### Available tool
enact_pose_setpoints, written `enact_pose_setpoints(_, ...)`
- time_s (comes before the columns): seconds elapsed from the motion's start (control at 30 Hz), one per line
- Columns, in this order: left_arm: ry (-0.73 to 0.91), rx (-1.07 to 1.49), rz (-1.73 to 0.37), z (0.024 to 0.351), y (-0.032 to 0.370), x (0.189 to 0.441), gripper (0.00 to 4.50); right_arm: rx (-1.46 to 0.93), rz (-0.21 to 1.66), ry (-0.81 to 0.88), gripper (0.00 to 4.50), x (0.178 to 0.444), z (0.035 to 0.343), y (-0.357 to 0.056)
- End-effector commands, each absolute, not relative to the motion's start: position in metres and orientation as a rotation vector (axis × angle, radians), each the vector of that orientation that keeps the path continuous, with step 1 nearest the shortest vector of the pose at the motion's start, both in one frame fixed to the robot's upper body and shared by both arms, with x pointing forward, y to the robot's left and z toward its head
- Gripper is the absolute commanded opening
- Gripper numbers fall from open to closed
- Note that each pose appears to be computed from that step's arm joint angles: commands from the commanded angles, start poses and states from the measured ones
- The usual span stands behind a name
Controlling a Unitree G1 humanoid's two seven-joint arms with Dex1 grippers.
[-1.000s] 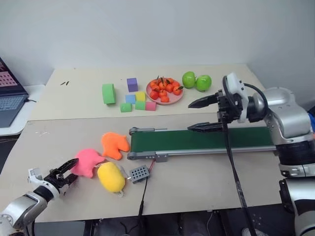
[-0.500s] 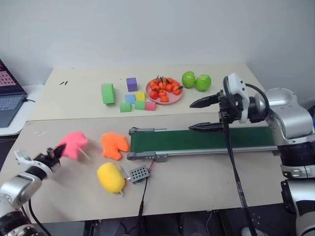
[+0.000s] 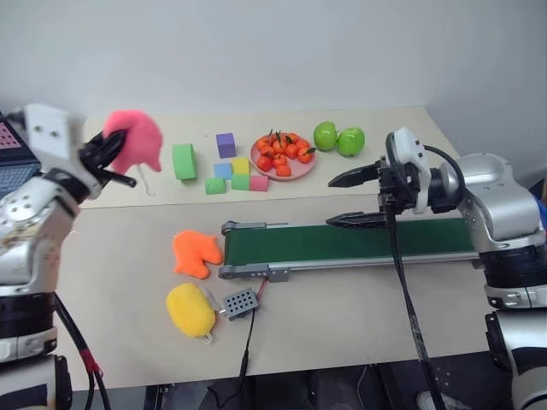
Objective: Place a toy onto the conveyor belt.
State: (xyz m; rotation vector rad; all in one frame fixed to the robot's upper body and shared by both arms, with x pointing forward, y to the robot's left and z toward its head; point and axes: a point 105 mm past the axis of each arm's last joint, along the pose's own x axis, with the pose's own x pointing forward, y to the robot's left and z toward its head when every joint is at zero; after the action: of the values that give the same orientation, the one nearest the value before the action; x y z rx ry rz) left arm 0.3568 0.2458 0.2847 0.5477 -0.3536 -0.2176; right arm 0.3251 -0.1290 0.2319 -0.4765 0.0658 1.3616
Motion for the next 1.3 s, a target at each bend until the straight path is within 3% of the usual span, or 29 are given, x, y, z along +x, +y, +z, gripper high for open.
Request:
enact_pose_setpoints(0.03,-0.574,1.012,-0.243,0.293,0.201,0.343,0.01,-0.509,1.347,-0.004,4.50,0.322,0.245,-0.129)
enact_pose_setpoints(0.23,-0.824,1.557,-0.476,0.230,0.145,0.309,0.01,-0.503,1.323,-0.006,4.50,0.319,0.244,-0.133)
enact_pose_setpoints(0.43,-0.948,1.549,-0.542,0.198,0.138,0.291,0.01,-0.502,1.303,-0.010,4.50,0.317,0.242,-0.134)
enact_pose_setpoints(0.97,-0.947,1.561,-0.815,0.138,0.111,0.291,0.01,-0.499,1.240,-0.012,4.50,0.313,0.242,-0.142)
enact_pose_setpoints(1.3,-0.746,1.564,-0.955,0.105,0.124,0.314,0.01,-0.494,1.210,0.011,4.50,0.308,0.242,-0.151)
